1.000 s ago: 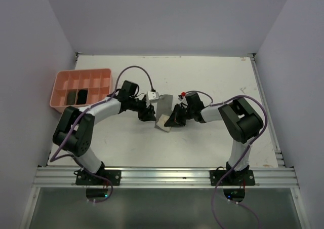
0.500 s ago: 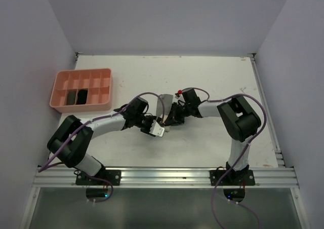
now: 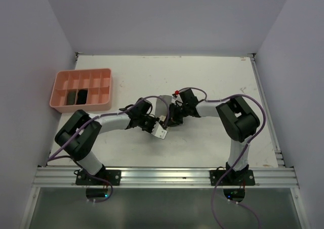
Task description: Roll the underwear
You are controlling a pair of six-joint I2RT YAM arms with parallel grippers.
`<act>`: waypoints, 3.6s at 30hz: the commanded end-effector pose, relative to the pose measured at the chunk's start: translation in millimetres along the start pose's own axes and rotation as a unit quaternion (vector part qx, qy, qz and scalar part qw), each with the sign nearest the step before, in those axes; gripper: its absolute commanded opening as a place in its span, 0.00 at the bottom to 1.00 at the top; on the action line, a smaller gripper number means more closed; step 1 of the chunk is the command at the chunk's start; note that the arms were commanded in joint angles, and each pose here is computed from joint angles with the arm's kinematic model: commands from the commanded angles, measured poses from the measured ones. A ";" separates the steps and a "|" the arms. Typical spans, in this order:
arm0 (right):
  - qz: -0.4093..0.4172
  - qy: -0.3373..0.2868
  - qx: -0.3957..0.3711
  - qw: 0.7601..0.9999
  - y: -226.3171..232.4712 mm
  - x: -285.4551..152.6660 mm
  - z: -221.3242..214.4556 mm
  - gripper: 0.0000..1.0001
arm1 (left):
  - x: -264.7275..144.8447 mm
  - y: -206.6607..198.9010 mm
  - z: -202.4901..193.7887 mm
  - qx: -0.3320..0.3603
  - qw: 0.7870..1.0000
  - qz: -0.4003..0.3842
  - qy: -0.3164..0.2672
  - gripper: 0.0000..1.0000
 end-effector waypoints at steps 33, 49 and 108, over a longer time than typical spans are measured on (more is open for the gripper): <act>-0.043 -0.176 -0.496 0.849 45.9 -114.7 -38.3 0.60 | 11.7 -18.0 -45.5 -0.493 0.810 -0.304 -0.087 0.00; -0.027 -0.041 -0.663 0.747 65.6 -29.1 -93.6 0.53 | 11.6 -52.6 -40.3 -0.530 0.767 -0.354 -0.074 0.00; 0.054 0.160 -0.372 0.913 19.6 30.7 -74.5 0.00 | -188.3 108.7 -39.4 -0.401 0.871 0.266 -0.101 0.38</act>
Point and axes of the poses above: each gripper's point midway between its finger pads, its own x axis out along the fingers, its own y axis along the line the jaws close on, z = x × y, the point moved 7 cm from there along -x, back along the fingers, and after that the axes turned 7 degrees about x, right-handed, at the moved point
